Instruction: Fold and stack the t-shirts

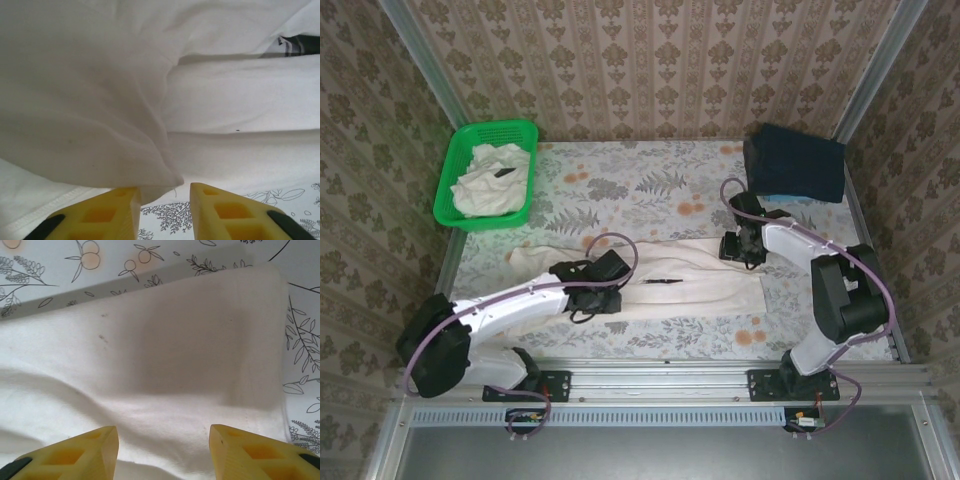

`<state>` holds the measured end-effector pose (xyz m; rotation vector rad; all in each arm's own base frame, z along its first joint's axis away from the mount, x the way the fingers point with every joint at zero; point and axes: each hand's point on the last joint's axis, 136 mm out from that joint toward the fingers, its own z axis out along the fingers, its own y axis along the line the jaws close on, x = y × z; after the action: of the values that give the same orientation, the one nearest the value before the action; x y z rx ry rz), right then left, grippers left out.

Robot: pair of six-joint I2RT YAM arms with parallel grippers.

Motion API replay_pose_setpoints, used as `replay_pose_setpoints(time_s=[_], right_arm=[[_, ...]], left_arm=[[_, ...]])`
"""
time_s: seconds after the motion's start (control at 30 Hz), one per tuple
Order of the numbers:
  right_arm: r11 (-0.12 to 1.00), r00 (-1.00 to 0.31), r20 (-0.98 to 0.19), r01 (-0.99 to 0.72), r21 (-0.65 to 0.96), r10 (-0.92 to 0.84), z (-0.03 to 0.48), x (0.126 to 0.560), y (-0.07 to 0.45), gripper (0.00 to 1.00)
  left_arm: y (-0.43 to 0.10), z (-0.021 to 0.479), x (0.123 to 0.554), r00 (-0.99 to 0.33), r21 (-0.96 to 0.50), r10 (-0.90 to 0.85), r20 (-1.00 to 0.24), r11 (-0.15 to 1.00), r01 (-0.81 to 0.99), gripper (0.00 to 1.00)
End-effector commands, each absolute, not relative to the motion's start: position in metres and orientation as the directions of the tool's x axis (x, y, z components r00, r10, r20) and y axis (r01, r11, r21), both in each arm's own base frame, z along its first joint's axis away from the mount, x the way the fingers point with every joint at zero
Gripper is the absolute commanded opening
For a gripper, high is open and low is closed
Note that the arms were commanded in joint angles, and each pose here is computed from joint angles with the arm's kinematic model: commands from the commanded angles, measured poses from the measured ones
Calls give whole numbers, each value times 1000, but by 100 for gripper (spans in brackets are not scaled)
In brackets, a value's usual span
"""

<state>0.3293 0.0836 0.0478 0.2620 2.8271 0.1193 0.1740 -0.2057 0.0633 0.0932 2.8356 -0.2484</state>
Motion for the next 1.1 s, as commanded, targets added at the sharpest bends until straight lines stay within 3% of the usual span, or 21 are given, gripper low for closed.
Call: replay_pose_setpoints(time_s=[0.0, 0.2, 0.33, 0.53, 0.57, 0.7, 1.07], right_arm=[[981, -932, -313, 146, 130, 181, 58, 327, 94, 53], [988, -933, -338, 90, 128, 128, 64, 323, 115, 53], [989, -935, -330, 94, 111, 125, 60, 323, 115, 53], [990, -937, -327, 95, 101, 123, 61, 326, 114, 53], [990, -937, -328, 95, 101, 123, 61, 326, 114, 53], [991, -936, -329, 93, 101, 121, 62, 326, 114, 53], [991, -946, -303, 89, 104, 117, 50, 328, 118, 53]], left_arm=[[-204, 77, 175, -943, -195, 13, -331, 977, 82, 46], [-143, 91, 174, -904, -189, -100, -416, 982, -22, 49], [-114, 65, 165, -910, -232, -193, -367, 966, -112, 42], [-117, 38, 161, -926, -272, -207, -316, 955, -121, 39], [-117, 36, 161, -929, -268, -203, -310, 956, -120, 35], [-112, 37, 157, -936, -234, -192, -294, 964, -124, 2], [-100, 75, 138, -921, -243, -192, -340, 964, -111, 0]])
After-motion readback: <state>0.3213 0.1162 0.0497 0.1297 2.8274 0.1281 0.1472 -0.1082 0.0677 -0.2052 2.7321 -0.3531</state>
